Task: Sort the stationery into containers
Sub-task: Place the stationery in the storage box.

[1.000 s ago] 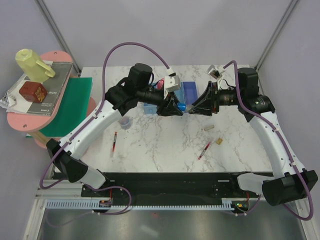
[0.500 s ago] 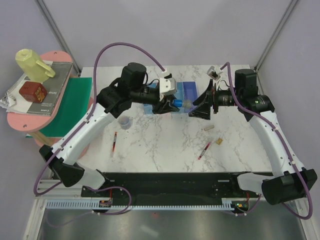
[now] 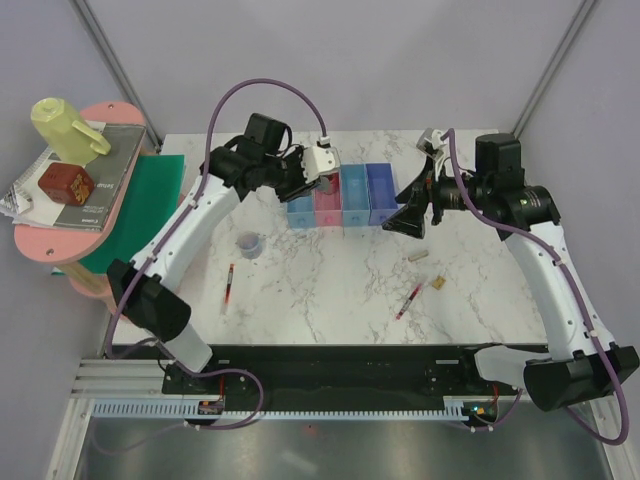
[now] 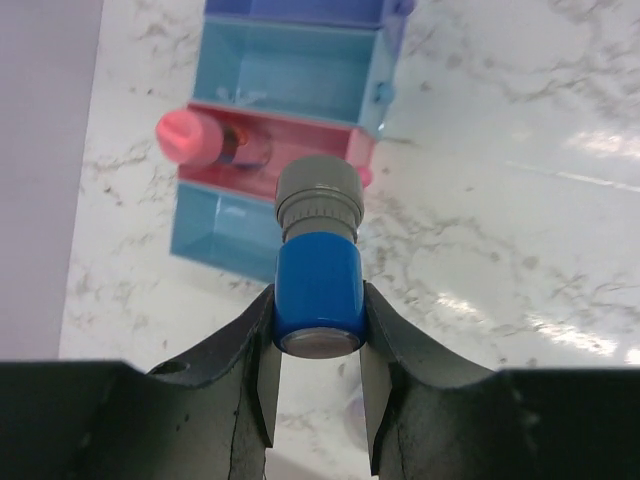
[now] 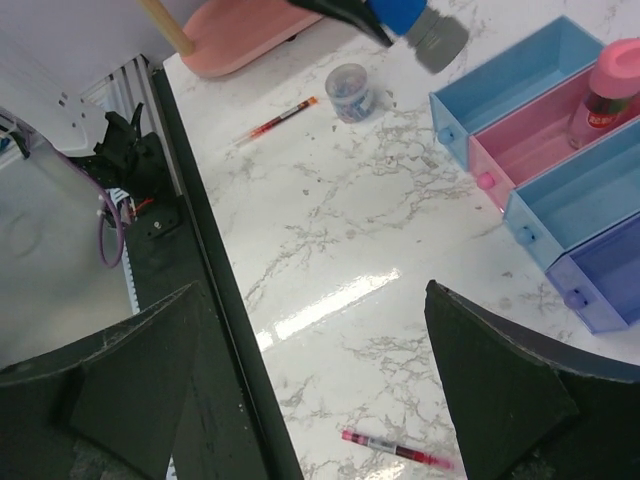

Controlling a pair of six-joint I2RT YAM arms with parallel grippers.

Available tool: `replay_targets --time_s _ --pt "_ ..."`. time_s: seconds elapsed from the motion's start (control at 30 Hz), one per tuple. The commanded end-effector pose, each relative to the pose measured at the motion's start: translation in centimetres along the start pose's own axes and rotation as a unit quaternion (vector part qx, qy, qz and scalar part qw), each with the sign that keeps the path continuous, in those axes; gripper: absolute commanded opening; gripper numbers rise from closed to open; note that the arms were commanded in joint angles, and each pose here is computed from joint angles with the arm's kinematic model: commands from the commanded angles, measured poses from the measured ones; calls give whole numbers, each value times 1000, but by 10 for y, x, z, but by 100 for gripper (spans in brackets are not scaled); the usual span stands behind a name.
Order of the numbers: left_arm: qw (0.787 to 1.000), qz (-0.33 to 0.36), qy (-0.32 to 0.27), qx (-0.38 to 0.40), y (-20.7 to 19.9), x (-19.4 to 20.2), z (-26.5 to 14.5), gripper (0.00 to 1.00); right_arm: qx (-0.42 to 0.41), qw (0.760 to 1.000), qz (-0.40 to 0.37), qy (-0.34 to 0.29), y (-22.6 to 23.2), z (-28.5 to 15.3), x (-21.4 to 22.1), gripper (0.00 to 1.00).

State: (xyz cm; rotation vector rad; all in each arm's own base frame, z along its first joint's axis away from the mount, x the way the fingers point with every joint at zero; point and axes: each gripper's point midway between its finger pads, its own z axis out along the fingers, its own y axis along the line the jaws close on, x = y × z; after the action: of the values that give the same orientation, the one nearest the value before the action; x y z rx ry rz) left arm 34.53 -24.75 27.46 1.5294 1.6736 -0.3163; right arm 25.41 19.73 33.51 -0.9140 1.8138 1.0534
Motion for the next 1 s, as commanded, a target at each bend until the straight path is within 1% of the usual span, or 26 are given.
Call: replay_targets --time_s 0.0,0.03,0.07,0.1,0.17,0.2,0.23,0.27,0.3,0.37,0.47,0.57,0.67,0.8,0.97 --pt "995 50 75 -43 54 29 2 2 28 999 -43 5 1 -12 -4 98" --pt "993 61 91 -42 60 37 4 2 33 998 -49 7 0 -13 -3 98" --pt "991 72 99 -53 70 36 2 2 36 998 -50 8 0 -14 -3 98" --pt "990 72 116 -43 74 48 14 2 37 998 -50 10 0 -14 -1 98" --pt "986 93 136 -36 83 56 17 2 42 998 -53 13 -1 -16 0 98" --pt "984 93 149 -29 87 66 27 2 44 998 -54 14 0 -16 1 98" --pt "982 104 152 -31 95 65 28 2 47 997 -55 15 -1 -17 1 98" --pt "981 102 165 -19 93 72 30 2 49 997 -59 16 -1 -17 2 98" --pt "980 99 175 -6 93 81 40 2 48 997 -57 20 -1 -17 4 98" --pt "975 111 193 -1 97 87 40 2 52 997 -58 22 -2 -18 6 98" --pt "963 133 234 16 102 113 49 2 54 997 -56 27 -3 -18 11 98" --pt "955 141 261 21 109 132 55 2 56 996 -56 28 -4 -19 13 98" --pt "948 149 278 25 116 146 61 2 56 997 -54 31 -5 -18 16 98" --pt "946 161 280 22 127 149 71 2 56 997 -51 32 -7 -17 18 98" --pt "944 169 280 40 120 154 85 2 57 997 -45 36 -10 -17 22 98"
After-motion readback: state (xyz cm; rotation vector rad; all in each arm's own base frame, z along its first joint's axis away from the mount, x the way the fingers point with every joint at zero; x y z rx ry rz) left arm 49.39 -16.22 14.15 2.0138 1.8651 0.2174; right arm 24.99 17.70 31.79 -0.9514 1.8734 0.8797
